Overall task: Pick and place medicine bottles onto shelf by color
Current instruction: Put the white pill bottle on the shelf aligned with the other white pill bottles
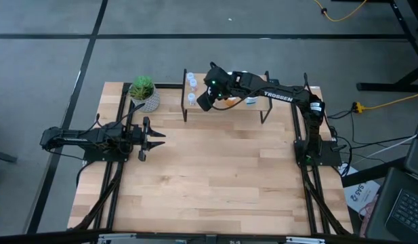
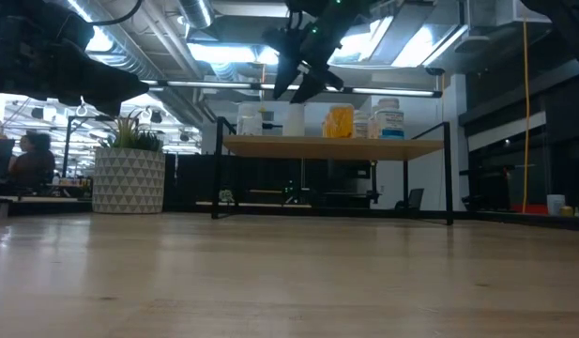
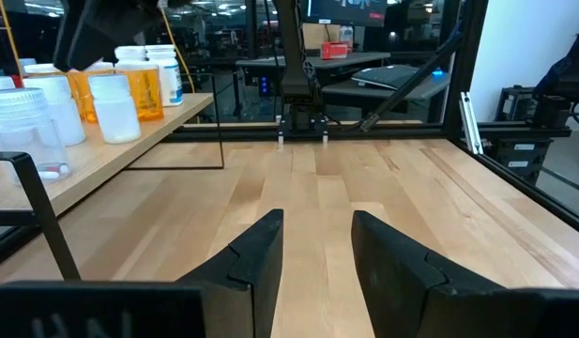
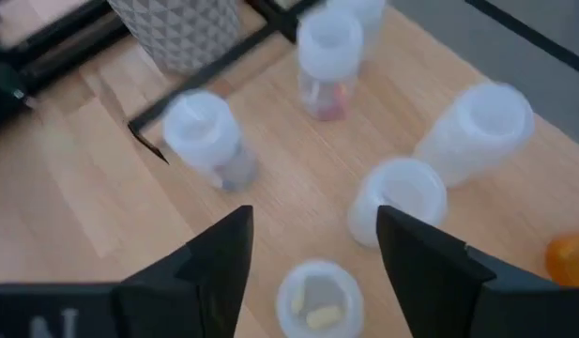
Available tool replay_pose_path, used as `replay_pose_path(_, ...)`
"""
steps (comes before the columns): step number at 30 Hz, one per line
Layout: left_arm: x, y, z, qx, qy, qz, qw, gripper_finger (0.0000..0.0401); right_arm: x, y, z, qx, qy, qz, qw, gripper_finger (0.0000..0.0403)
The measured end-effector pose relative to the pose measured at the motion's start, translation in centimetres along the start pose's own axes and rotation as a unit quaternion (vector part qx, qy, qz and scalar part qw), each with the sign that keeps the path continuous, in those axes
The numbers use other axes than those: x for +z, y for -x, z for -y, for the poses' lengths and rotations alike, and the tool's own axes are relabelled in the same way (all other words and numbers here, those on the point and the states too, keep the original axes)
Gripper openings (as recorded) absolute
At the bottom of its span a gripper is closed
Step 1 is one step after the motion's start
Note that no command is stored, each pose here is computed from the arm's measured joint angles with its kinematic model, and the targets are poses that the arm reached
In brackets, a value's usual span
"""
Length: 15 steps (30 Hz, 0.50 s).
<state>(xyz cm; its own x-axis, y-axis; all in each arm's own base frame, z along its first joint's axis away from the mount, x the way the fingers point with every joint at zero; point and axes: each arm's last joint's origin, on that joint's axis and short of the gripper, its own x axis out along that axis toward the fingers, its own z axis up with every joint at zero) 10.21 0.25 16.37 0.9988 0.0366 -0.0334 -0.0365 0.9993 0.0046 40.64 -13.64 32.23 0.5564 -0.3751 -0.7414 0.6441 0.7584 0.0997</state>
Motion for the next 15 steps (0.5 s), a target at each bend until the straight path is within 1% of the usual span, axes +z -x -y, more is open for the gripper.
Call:
replay_pose_path(4, 0.0, 0.0, 0.0, 0.000, 0.000, 0.000, 1.000, 0.0121, 0.5, 0.8, -0.5, 0.040, 0.000, -0.003, 0.999, 0.0224)
replay_pose_path(7, 0.0, 0.0, 0.0, 0.000, 0.000, 0.000, 1.000, 0.0121, 0.7, 2.0, -1.2, 0.048, 0.009, -0.011, 0.999, 0.0224)
replay_pose_path(9, 0.0, 0.0, 0.0, 0.000, 0.000, 0.000, 1.000, 0.0121, 0.5, 2.9, -1.6, 0.037, 0.023, -0.027, 0.999, 0.0224)
replay_pose_path(12, 0.0, 0.0, 0.0, 0.000, 0.000, 0.000, 1.000, 0.0121, 0.2, 4.3, -2.2, -0.008, 0.049, -0.034, 0.998, 0.0221)
replay_pose_path(15, 0.0, 0.0, 0.0, 0.000, 0.000, 0.000, 1.000, 0.0121, -1.0, 4.7, -2.9, -0.041, 0.073, -0.062, 0.995, 0.0203)
